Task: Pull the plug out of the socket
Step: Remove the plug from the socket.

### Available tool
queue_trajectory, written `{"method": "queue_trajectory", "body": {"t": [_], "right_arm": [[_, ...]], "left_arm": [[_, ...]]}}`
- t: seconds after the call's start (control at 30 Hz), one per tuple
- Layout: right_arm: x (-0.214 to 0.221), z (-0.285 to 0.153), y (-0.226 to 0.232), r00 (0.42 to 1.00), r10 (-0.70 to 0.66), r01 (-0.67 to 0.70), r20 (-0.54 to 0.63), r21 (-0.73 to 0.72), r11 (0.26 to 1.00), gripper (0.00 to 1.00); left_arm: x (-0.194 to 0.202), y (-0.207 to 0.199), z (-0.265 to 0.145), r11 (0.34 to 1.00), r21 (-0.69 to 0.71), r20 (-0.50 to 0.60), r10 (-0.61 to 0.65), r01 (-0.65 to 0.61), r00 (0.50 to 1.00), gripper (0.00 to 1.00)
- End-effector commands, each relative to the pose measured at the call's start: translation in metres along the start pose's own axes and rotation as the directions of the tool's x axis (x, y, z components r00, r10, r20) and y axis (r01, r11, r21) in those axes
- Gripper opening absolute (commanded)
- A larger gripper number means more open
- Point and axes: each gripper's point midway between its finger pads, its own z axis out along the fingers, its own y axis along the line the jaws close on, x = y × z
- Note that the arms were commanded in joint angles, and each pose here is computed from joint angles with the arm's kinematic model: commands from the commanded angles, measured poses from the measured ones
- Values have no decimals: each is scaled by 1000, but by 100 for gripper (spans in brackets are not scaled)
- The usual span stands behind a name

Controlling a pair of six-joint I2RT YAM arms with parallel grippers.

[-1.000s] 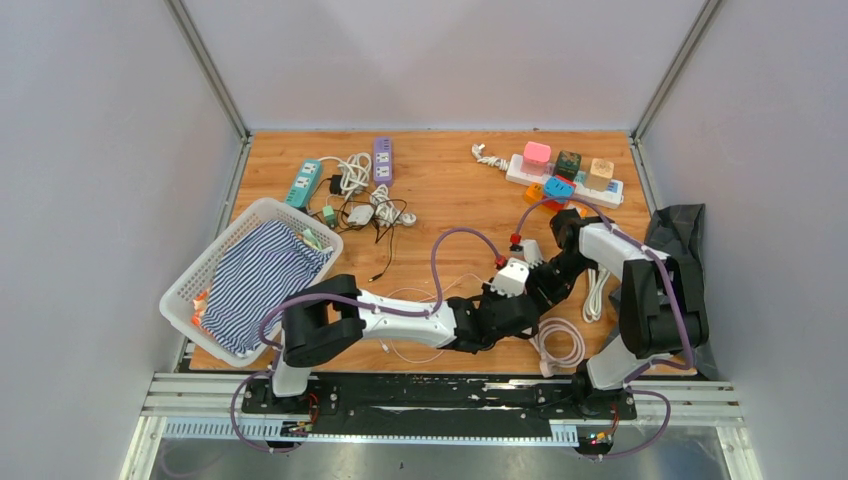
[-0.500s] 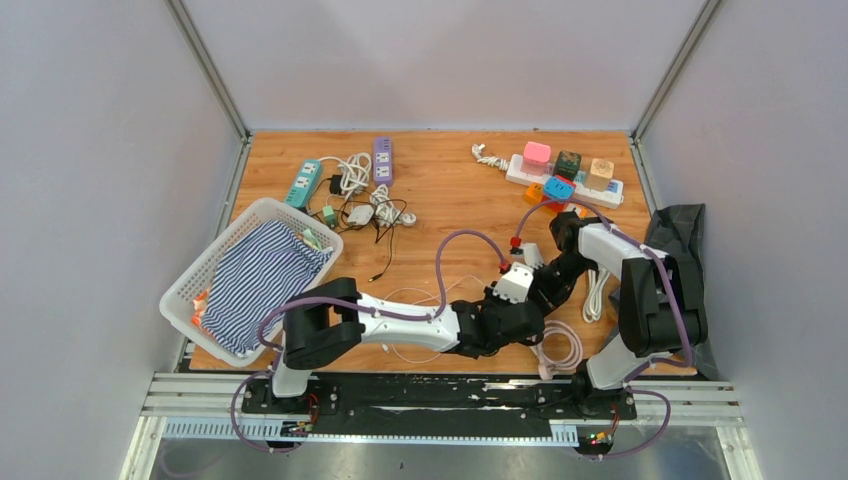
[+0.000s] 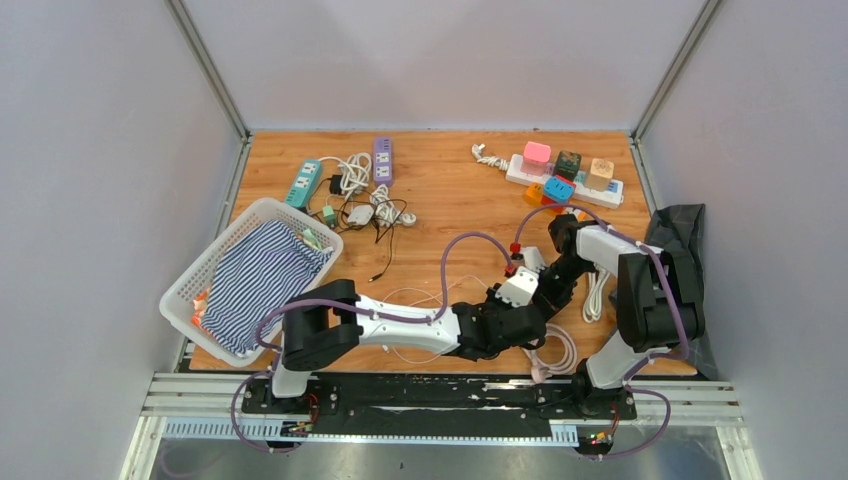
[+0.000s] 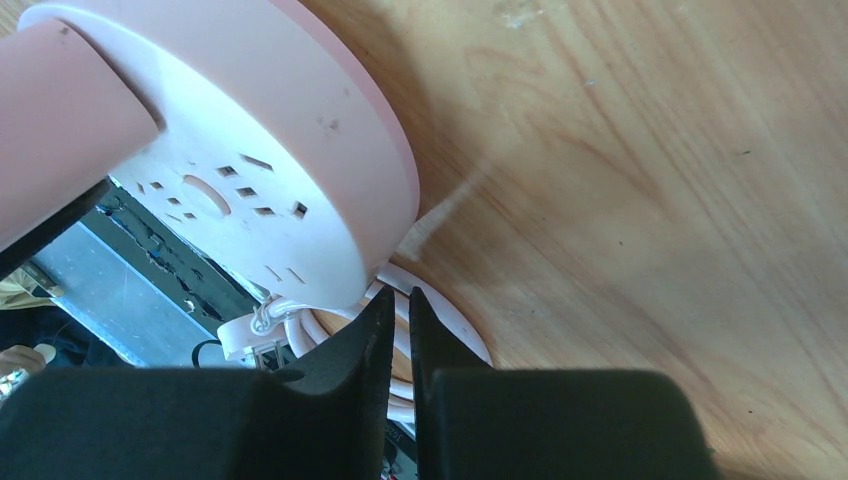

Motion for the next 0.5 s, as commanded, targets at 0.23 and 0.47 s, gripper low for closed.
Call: {"method": "queue_trajectory", "body": {"t": [0.23,0.47], "right_arm": [[-4,8,-37,996,-83,85,-15,147,986,14],[-4,8,-37,996,-83,84,-17,145,986,14]], "left_arm": [[2,-50,-8,912,355,-125,-171,205,977,0],[-11,-29,-9,937,282,-52,-201,207,978,0]]}}
